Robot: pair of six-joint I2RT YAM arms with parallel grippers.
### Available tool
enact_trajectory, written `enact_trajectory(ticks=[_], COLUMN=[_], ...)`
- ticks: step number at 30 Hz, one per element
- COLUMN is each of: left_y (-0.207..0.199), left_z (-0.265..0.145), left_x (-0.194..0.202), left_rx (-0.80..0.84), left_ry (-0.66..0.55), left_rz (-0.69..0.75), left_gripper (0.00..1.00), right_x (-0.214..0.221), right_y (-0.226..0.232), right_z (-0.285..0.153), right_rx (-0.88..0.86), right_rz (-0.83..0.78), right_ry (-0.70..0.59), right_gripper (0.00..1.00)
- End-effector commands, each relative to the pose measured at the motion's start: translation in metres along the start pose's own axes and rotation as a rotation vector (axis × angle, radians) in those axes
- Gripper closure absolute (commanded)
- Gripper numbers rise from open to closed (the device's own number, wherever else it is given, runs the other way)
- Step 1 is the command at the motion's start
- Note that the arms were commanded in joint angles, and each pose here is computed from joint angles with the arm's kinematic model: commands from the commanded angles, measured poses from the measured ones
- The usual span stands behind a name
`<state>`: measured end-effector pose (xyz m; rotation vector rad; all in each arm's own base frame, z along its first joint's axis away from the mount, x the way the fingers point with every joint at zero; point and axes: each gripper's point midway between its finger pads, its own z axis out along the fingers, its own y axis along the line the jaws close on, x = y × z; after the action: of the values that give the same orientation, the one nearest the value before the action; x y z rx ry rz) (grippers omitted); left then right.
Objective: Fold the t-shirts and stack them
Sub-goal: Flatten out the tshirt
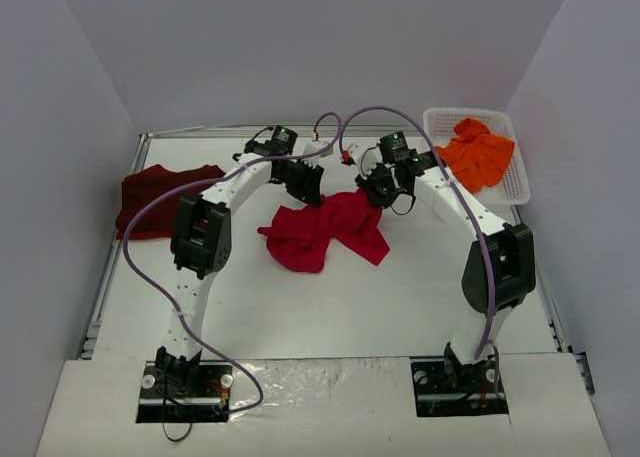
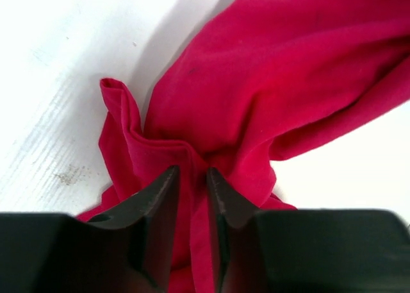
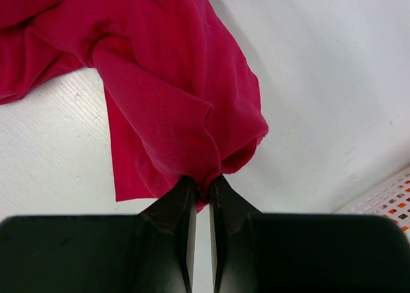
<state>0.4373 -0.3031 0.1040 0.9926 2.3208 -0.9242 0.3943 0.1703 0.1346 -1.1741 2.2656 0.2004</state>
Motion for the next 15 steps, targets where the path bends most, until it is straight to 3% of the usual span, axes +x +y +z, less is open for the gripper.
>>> enact_trajectory(ticks=[1,4,7,11,15], left_y=[-0.008,-0.011,-0.015,-0.016,-0.009], left_z=[-0.004,-0.002,0.000,-0.013,-0.052], left_x=[0.008,0.013,0.016,0.016,0.005], left_rx=[0.039,0.060,0.075,0.050,-0.049], left_ry=[0.020,0.027,0.038,0.058,0.020], left_rz=[-0.006,-0.013,-0.015,0.009,0.027], left_gripper=[0.78,0.83,0.97,0.98,0.98], right_x=[0.009,0.009,0.010,0.010,0.011], right_y=[-0.006,-0.007,-0.009,-0.016,-0.023], right_z=[0.000,-0.002,-0.004,-0.008,-0.018], right_rx=[0.015,0.018,0.026,0.043,0.069], right_rz=[0.008,0.012,0.014,0.020,0.038], right_ry=[0.015,0.011,0.009,0.005,-0.006], right_gripper=[1.00,1.00,1.00,1.00,1.00])
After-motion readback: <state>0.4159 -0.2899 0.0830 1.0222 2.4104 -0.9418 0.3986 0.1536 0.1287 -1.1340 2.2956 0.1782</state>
